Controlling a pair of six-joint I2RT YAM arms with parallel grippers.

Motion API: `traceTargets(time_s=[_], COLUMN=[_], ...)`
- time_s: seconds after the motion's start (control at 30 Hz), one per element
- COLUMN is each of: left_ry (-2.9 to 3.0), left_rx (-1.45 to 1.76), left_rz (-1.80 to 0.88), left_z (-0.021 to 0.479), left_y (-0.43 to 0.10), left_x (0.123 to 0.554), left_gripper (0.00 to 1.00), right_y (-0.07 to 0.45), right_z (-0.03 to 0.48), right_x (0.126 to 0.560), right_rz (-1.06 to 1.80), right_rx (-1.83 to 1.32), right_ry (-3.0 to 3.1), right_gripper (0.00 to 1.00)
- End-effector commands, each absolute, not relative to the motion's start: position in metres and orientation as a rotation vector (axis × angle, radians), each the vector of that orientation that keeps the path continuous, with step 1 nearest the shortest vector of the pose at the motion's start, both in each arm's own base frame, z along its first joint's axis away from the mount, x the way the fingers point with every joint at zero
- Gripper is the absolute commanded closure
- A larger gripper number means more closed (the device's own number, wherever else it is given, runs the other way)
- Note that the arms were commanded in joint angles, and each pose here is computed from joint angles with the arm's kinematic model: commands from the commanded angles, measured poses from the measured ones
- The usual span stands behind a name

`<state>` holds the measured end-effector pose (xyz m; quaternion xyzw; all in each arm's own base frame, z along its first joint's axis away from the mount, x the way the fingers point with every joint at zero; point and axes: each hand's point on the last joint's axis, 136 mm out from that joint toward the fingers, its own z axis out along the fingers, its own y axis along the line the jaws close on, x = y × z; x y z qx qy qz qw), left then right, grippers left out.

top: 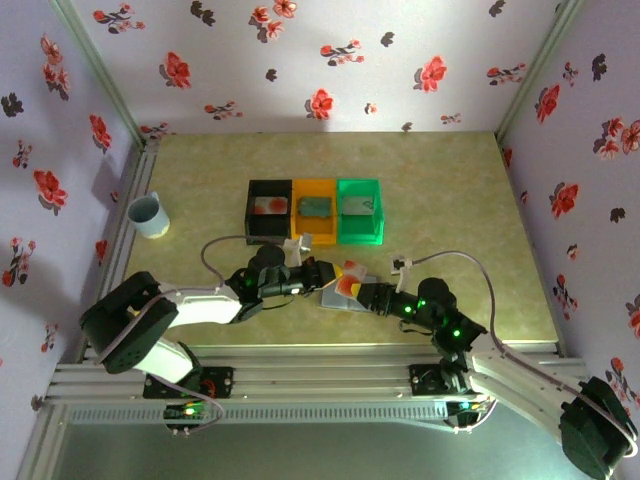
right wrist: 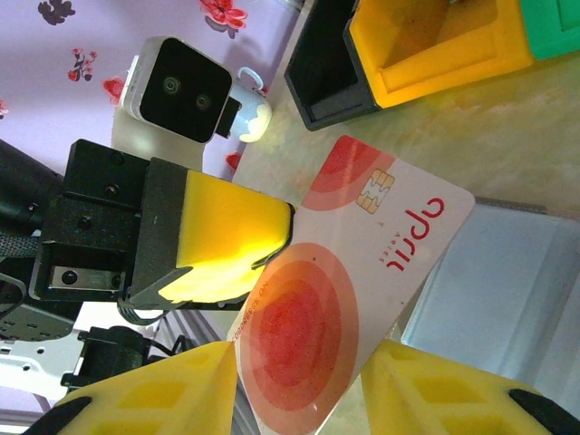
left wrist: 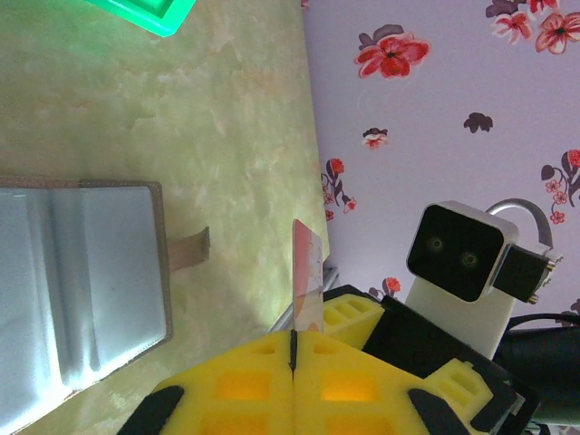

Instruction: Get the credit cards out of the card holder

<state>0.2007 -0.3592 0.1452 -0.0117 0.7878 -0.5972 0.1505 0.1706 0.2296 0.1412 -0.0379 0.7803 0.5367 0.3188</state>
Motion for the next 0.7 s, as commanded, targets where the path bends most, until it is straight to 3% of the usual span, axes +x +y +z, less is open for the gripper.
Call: traceTargets(time_s=[0.0, 0.67], left_ry=[2.237, 2.229], left_rx=[-0.002, -0.006], left_rz=[-1.77, -1.783], left_z=[0.154, 0.156], left_y=[-0.366, -0.367], left_x=[0.196, 0.195], left_gripper=[1.0, 1.0], right_y=[0.229, 0.229], right_z=[0.151, 0.161], right_x=[0.175, 0.173], right_rz=[1.413, 1.451], right_rx=[-0.083, -0.077], right_ry=[2.008, 1.961], right_gripper=[0.6, 0.76])
